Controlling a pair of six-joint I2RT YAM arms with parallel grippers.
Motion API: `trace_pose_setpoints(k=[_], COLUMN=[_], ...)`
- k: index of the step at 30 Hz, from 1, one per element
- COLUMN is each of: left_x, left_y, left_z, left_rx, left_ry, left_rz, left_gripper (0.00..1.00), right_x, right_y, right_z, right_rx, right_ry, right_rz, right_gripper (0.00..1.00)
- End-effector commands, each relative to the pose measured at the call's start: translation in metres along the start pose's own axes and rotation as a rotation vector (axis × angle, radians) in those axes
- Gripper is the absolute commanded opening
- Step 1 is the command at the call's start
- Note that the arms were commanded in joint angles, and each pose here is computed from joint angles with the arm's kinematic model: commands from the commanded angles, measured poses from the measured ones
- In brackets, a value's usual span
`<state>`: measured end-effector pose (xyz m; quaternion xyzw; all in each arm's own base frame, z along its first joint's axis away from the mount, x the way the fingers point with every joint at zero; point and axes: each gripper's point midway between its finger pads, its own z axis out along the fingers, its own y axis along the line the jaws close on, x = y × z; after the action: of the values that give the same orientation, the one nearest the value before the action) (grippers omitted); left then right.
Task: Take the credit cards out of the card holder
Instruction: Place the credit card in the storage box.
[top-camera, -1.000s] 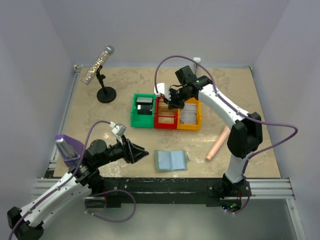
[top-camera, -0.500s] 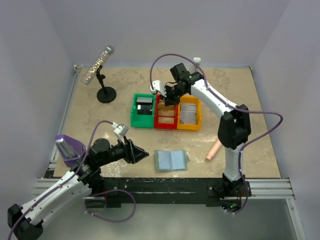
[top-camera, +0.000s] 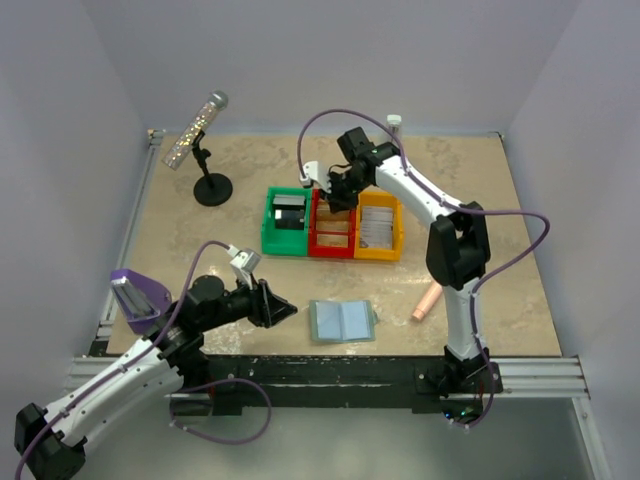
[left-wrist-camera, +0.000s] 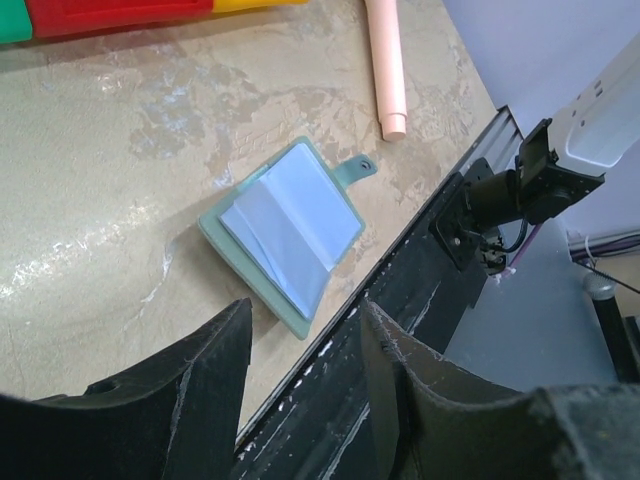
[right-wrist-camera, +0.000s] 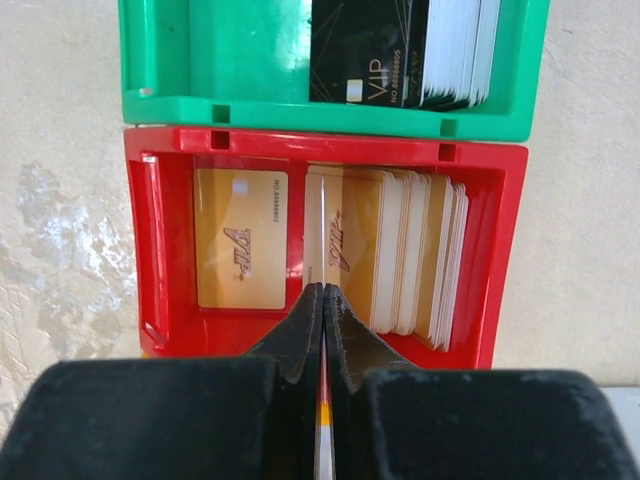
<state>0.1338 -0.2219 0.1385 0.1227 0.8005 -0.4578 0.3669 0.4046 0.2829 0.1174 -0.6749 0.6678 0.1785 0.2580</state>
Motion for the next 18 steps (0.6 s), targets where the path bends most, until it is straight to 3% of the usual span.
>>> trace_pose_setpoints(k=[1,18], left_x=[-0.015,-0.012], left_y=[-0.007,-0.005], left_z=[-0.001,0.003], left_rx=[0.01,0.006], left_ry=[-0.036,-0.023], left_rz=[0.024,0.013], left_gripper=[0.52,0.52], right_x=[-0.003,0.016], right_y=[-0.015,-0.016], right_z=[-0.019,-0.014], right_rx=[0.063,0.053], right_ry=[0.011,0.077], right_rz=[-0.014,-0.035], right_gripper=[0.0,0.0])
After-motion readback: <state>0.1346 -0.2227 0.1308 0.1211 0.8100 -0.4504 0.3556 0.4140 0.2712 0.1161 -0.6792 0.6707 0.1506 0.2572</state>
